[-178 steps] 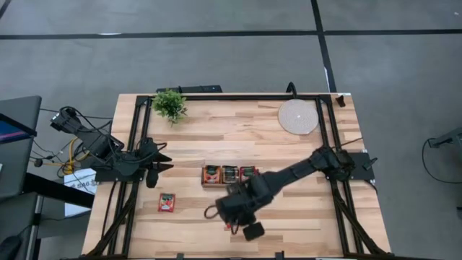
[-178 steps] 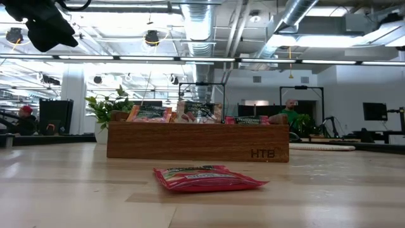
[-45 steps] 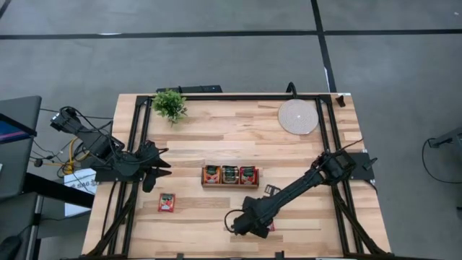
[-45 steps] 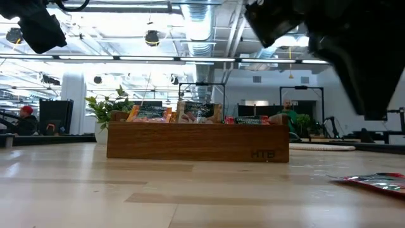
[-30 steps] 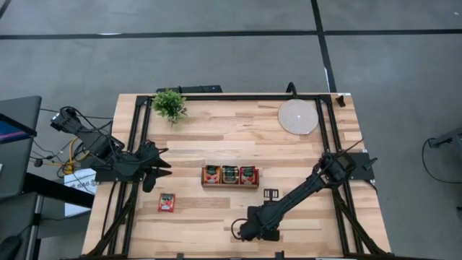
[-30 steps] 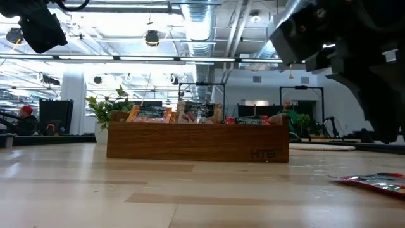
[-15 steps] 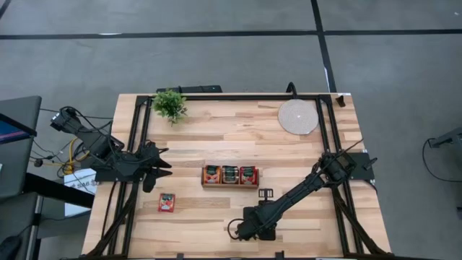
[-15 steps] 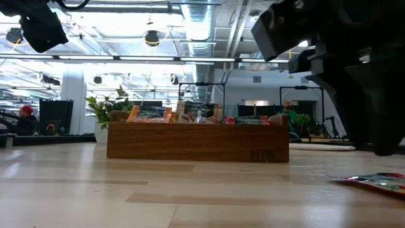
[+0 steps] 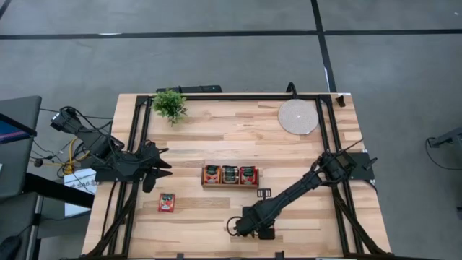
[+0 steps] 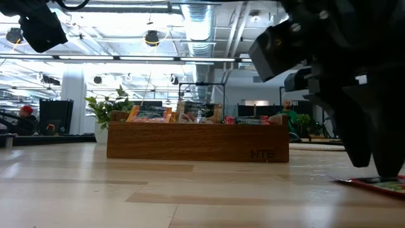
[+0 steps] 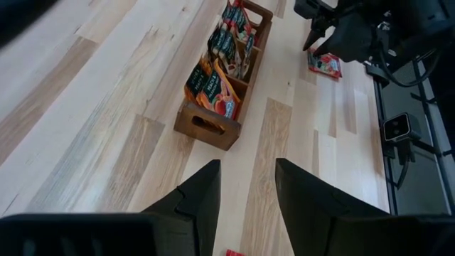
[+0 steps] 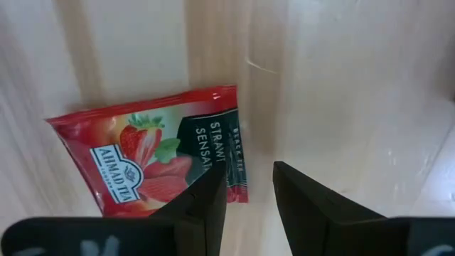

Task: Pick & Place Tea
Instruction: Put the red tea bag into the right section of the wooden organizer

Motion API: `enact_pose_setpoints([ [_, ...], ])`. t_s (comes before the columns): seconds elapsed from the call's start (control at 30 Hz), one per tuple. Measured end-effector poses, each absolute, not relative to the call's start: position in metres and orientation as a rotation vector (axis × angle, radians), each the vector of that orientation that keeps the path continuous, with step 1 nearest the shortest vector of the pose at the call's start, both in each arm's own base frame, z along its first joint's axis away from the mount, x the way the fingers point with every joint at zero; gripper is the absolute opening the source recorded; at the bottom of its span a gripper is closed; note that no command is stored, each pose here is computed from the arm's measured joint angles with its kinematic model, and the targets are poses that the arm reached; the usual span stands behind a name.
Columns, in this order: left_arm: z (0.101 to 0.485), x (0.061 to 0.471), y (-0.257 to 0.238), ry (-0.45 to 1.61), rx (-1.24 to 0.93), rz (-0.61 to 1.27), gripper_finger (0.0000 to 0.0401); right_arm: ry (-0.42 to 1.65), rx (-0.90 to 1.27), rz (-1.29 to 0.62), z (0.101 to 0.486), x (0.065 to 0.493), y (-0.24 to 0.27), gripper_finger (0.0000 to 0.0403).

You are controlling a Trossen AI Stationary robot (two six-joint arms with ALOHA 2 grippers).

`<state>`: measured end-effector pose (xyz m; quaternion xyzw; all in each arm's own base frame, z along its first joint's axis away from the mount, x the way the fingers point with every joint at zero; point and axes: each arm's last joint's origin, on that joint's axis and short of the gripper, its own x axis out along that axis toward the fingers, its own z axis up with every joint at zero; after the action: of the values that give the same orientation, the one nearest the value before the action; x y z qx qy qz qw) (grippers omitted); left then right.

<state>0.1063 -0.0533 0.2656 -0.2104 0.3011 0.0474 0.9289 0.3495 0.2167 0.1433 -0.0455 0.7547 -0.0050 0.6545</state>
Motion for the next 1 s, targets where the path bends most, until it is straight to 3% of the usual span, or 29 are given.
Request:
enact_pose_setpoints([
  [0.63,0.266,0.106,-0.053,0.618,-0.407,0.09,0.0126,1.651,-0.056,0.035,0.167,0.348,0.216,0.0111],
  [1.0,0.266,0.106,-0.053,0.618,-0.406,0.09,0.0126,1.694,-0.016,0.057,0.139,0.34,0.209,0.0111],
])
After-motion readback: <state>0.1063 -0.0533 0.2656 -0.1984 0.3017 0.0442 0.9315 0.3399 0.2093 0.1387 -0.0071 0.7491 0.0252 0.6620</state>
